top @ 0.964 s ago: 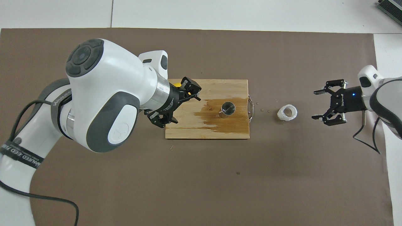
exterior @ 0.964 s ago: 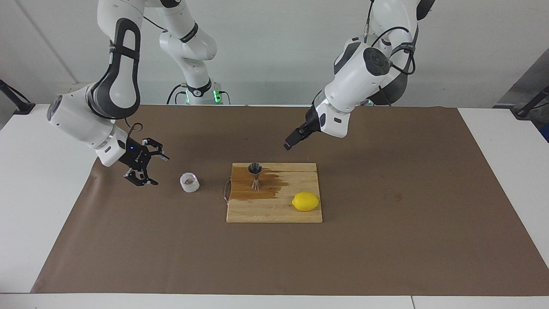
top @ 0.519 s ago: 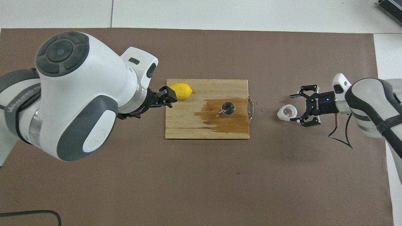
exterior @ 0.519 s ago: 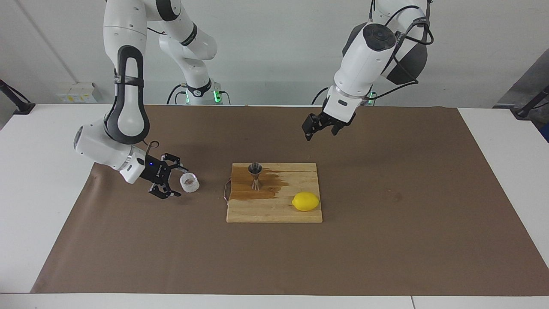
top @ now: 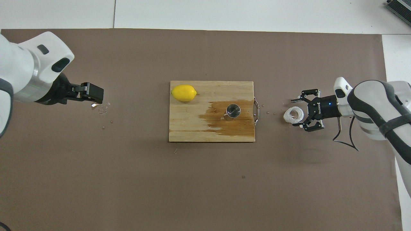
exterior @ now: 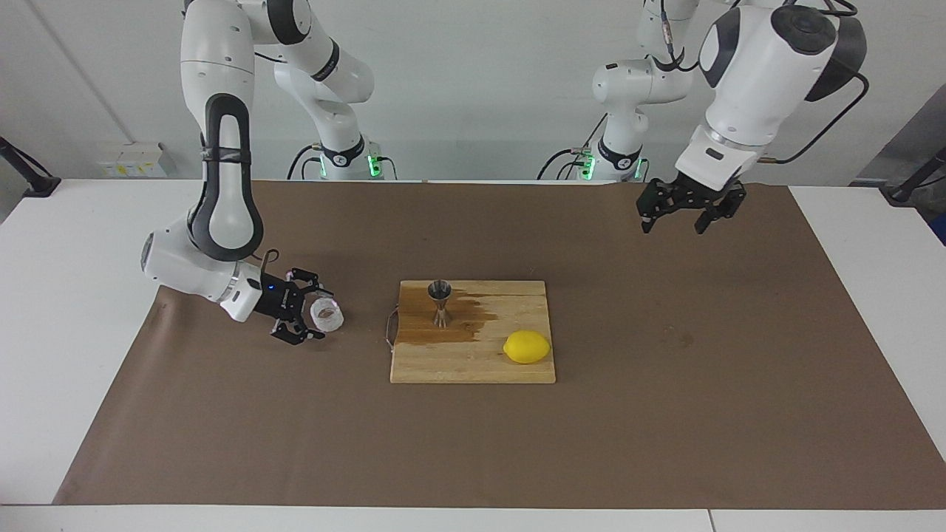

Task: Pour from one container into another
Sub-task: 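Grasp the white cup with the right gripper and lift it toward the silver cup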

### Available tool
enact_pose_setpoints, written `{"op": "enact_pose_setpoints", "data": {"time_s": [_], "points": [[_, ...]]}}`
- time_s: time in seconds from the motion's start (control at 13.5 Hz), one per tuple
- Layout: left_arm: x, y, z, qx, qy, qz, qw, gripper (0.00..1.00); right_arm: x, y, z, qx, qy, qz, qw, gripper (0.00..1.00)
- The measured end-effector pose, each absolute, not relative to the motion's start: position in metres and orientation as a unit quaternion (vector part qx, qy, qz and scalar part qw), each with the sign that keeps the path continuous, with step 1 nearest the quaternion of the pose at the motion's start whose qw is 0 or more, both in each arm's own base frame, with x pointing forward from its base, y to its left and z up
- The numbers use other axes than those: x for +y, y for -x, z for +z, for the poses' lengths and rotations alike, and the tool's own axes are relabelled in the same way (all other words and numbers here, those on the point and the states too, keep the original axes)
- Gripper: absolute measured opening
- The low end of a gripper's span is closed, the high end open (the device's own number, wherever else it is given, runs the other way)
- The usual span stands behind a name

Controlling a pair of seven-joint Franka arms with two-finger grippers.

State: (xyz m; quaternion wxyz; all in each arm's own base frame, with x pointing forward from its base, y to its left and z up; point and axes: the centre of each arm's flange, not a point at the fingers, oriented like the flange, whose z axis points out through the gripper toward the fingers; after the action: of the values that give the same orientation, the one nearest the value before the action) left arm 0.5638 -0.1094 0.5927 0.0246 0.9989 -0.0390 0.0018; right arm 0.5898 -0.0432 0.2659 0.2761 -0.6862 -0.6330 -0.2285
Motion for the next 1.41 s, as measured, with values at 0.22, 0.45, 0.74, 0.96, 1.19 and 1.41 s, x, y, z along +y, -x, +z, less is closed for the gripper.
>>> {"op": "enact_pose_setpoints", "data": {"time_s": [0.22,0.45,0.74,0.96,1.19,1.41], "points": [[-0.064,-0.571,0.592,-0.057,-0.998,0.004,0.021,1.00,-0.039,-0.584,0.254,-0.633,0.693,-0.222,0.266,1.00],[-0.051,-0.571,0.594,-0.063,-0.998,0.006,0.020,1.00,-0.042,-0.580,0.248,-0.641,0.688,-0.223,0.257,0.91],[-0.049,-0.552,0.607,-0.077,-0.997,-0.020,0.020,1.00,-0.035,-0.584,0.255,-0.652,0.681,-0.228,0.243,0.51],[-0.044,-0.542,0.623,-0.080,-0.997,-0.011,0.007,1.00,-0.011,-0.590,0.303,-0.652,0.697,-0.207,0.216,0.51],[-0.044,-0.541,0.626,-0.081,-0.997,-0.009,0.005,1.00,0.034,-0.586,0.361,-0.629,0.739,-0.158,0.183,0.51],[-0.045,-0.540,0.625,-0.082,-0.997,-0.013,0.005,1.00,0.097,-0.579,0.392,-0.615,0.764,-0.117,0.156,0.51]]}}
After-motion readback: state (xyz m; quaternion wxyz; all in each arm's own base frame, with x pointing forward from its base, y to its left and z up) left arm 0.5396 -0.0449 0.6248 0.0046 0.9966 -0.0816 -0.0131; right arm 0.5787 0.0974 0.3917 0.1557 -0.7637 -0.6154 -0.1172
